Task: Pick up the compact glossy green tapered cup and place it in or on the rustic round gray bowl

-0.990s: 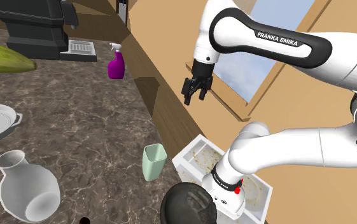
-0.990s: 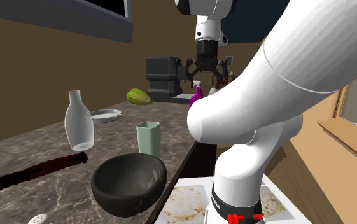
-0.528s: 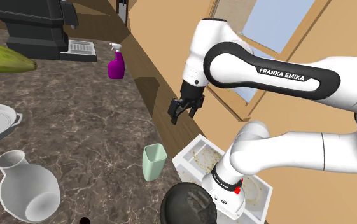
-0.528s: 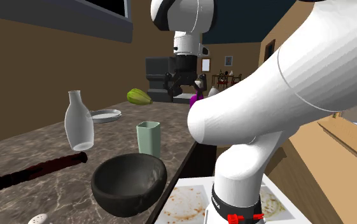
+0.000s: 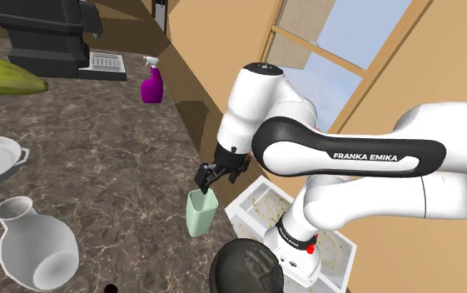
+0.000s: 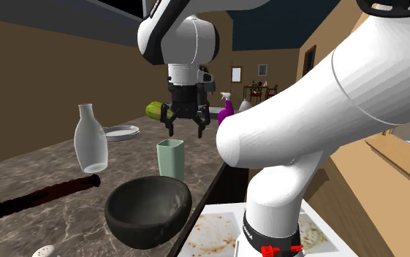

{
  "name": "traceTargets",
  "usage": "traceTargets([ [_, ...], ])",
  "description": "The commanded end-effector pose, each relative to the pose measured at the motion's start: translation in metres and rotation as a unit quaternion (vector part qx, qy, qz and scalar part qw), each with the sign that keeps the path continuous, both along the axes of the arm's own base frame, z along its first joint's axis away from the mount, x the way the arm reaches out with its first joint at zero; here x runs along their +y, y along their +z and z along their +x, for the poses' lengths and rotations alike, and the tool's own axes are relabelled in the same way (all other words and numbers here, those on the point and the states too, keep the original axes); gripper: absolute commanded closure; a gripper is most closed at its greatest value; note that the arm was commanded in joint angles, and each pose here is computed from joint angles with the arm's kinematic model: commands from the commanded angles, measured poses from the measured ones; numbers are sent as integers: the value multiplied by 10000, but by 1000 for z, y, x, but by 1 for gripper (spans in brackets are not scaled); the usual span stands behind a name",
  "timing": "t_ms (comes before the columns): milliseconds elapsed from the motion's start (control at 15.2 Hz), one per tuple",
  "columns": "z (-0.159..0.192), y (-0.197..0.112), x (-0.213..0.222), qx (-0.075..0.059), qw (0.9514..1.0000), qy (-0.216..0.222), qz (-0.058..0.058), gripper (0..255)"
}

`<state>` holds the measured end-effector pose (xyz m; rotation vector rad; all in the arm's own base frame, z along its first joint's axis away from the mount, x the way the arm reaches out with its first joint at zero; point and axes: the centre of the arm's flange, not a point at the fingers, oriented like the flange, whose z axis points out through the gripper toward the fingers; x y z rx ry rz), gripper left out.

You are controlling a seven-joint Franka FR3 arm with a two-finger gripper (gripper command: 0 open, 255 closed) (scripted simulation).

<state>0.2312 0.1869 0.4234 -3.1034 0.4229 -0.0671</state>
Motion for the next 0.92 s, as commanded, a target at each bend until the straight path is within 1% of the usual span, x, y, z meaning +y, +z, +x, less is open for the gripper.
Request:
traceTargets([
  [0,-1,-14,12,-65,10000,-55,-9,0],
  [462,1,-49,12,-65,10000,-55,-9,0],
  [858,1,-49,12,-65,10000,-55,-9,0],
])
